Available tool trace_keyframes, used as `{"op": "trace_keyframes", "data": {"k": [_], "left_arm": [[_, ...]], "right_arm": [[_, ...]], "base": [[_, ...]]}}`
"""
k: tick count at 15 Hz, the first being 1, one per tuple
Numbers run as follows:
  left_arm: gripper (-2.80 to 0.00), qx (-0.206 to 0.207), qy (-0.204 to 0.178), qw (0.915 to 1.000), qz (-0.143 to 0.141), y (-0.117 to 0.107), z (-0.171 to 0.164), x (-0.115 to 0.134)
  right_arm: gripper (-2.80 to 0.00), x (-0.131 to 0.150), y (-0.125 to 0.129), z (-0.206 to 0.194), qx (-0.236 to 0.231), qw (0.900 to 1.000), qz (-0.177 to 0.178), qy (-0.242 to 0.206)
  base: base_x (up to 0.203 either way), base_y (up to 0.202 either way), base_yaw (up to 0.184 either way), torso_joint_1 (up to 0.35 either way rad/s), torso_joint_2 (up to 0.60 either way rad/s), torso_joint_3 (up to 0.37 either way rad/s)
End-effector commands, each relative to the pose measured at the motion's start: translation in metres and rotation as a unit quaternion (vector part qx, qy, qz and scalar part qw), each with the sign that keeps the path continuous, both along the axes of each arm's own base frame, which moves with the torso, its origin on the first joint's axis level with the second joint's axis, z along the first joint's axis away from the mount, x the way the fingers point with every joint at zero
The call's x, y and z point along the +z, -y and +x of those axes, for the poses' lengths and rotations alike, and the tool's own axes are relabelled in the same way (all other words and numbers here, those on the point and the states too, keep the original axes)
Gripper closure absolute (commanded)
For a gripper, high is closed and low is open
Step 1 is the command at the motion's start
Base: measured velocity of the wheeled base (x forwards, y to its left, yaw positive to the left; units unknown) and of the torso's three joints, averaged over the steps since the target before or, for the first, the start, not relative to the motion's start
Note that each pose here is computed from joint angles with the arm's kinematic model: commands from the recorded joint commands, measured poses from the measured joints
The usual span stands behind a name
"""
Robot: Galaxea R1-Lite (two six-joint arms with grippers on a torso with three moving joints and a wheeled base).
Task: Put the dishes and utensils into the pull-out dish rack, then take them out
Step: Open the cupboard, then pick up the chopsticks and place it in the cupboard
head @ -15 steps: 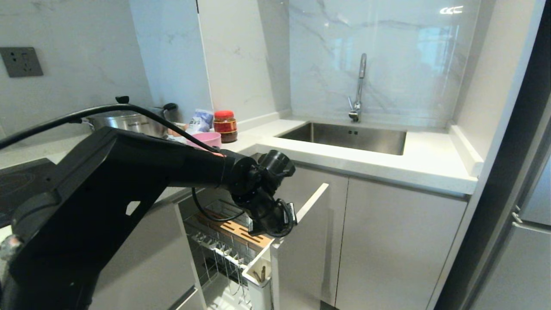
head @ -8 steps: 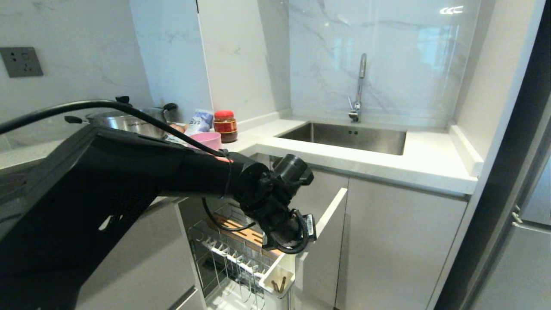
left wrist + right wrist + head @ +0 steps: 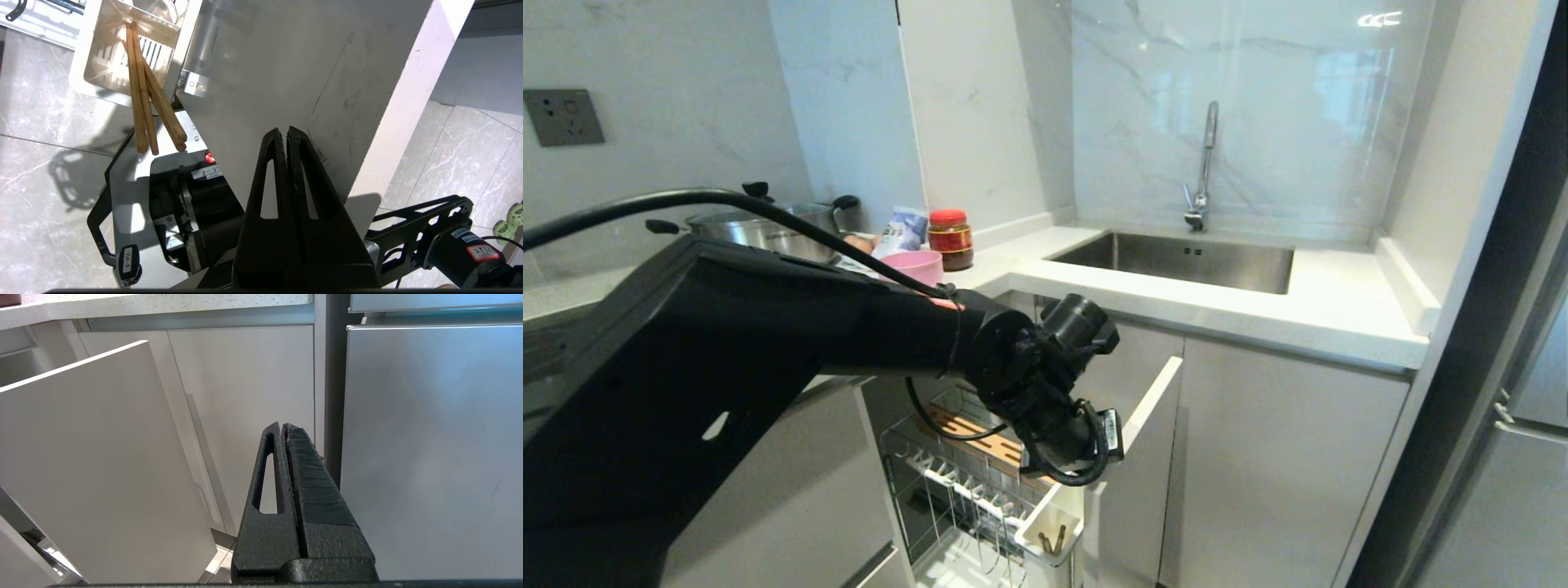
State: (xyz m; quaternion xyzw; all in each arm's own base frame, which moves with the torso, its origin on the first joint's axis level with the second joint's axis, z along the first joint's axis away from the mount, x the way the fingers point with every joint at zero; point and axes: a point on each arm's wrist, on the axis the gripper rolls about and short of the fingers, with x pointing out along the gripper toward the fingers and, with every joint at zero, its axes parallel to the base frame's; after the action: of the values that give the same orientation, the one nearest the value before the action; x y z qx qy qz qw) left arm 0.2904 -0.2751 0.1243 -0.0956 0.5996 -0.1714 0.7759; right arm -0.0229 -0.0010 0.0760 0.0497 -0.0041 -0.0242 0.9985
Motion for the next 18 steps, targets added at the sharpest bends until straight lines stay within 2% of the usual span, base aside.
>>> {"op": "trace_keyframes", "data": {"k": [1,6,11,14,16,18], "left_arm": [[0.0,0.005,0.006,1.0,0.0,-0.003,0.001,0.004],[0.0,0.037,0.06,0.9975,-0.001,-0.021,0.004,0.036],[0.0,0.074,0.128,0.9877,-0.05,-0.06,-0.003,0.101],[0.0,0.105,0.187,0.9725,-0.09,-0.096,-0.017,0.151],[0.0,0.118,0.244,0.956,-0.113,-0.125,-0.037,0.188],[0.0,0.134,0.307,0.9343,-0.121,-0.155,-0.061,0.221]], "right_arm": [[0.0,0.0,0.0,0.0,0.0,1.0,0.0,0.002],[0.0,0.0,0.0,0.0,0.0,1.0,0.0,0.002],[0.0,0.0,0.0,0.0,0.0,1.0,0.0,0.002],[0.0,0.0,0.0,0.0,0.0,1.0,0.0,0.002],[0.0,0.0,0.0,0.0,0.0,1.0,0.0,0.002],[0.0,0.0,0.0,0.0,0.0,1.0,0.0,0.002]], "base": [[0.0,0.0,0.0,0.0,0.0,0.0],[0.0,0.0,0.0,0.0,0.0,0.0],[0.0,0.0,0.0,0.0,0.0,0.0],[0.0,0.0,0.0,0.0,0.0,0.0],[0.0,0.0,0.0,0.0,0.0,0.0],[0.0,0.0,0.0,0.0,0.0,0.0]]}}
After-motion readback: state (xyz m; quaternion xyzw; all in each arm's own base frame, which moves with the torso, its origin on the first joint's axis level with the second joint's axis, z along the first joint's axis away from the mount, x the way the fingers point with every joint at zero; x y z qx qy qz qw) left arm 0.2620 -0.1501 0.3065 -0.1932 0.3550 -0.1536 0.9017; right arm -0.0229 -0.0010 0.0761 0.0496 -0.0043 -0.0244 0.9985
